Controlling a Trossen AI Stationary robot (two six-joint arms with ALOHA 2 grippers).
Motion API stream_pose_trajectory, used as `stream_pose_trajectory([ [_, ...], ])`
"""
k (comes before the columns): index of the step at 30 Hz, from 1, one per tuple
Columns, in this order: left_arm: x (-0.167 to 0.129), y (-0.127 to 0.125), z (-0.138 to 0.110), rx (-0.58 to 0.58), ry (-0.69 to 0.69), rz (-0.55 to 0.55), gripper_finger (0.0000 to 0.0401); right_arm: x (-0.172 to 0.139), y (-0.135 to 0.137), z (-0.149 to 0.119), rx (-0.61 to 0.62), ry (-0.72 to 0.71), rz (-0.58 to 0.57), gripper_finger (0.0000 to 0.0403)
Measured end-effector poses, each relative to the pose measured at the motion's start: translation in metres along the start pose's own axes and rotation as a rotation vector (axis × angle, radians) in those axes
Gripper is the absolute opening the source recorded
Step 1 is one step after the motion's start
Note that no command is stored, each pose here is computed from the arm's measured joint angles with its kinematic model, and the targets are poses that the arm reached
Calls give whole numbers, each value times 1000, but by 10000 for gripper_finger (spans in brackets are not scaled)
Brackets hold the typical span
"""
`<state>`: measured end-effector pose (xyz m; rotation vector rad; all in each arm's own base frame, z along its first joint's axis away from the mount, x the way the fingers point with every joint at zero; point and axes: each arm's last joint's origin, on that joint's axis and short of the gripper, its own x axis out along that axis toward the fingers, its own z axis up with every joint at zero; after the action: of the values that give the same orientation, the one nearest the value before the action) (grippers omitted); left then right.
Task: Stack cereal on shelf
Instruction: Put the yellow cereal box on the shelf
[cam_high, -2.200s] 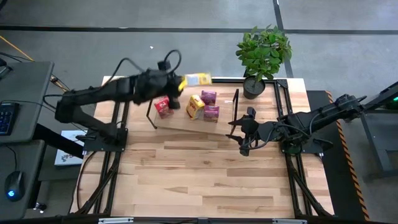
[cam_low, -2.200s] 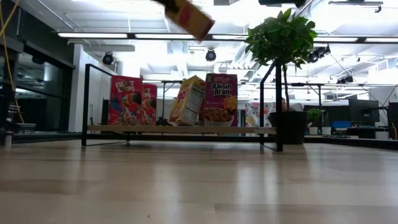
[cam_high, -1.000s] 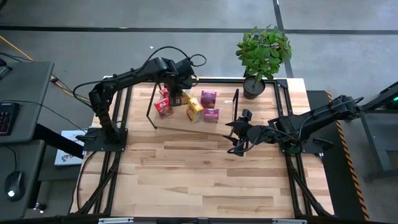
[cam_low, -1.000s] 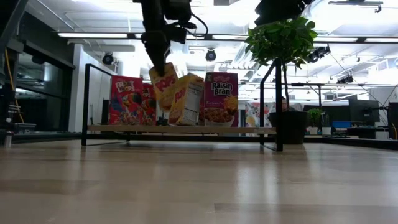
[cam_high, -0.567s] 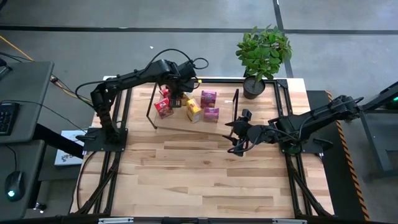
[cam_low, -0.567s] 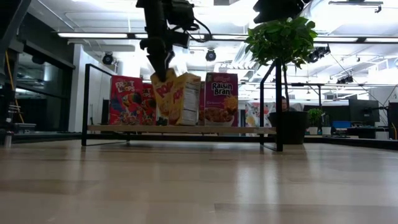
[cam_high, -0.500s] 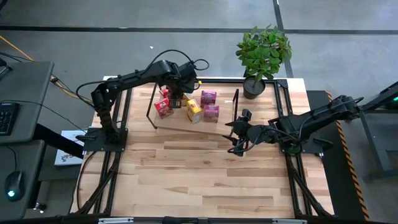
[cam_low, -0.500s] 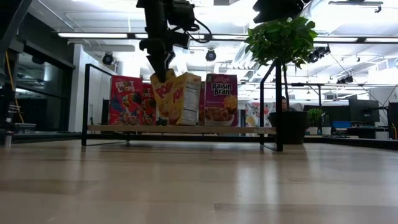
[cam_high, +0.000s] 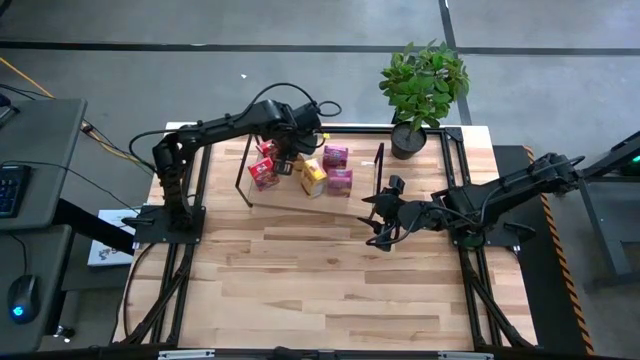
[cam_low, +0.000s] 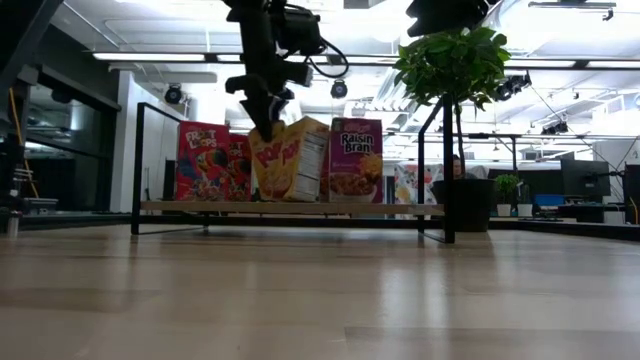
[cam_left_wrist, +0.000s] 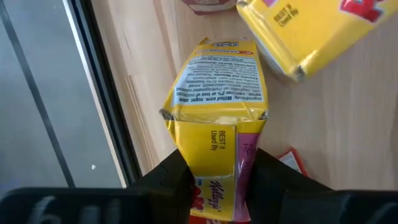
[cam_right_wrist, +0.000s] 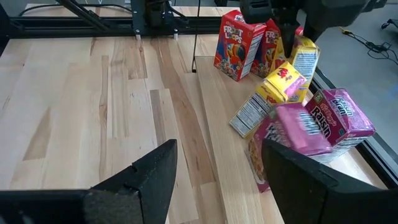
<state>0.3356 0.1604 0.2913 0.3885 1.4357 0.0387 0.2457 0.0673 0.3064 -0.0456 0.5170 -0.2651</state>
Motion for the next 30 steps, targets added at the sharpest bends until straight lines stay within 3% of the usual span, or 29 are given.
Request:
stream_pose_trajectory([
  [10,-1,-4,5,25,-22,7,159,0,0,0,1,-1,0,226],
  [14,-2,-7,8,90,-26,6,175,0,0,1,5,-7,2,226],
  [22,-4,-14,14,219,2,45,175,0,0,1,5,-8,2,226],
  [30,-4,-16,15,226,26,74,175,0,0,1,5,-8,2,226],
])
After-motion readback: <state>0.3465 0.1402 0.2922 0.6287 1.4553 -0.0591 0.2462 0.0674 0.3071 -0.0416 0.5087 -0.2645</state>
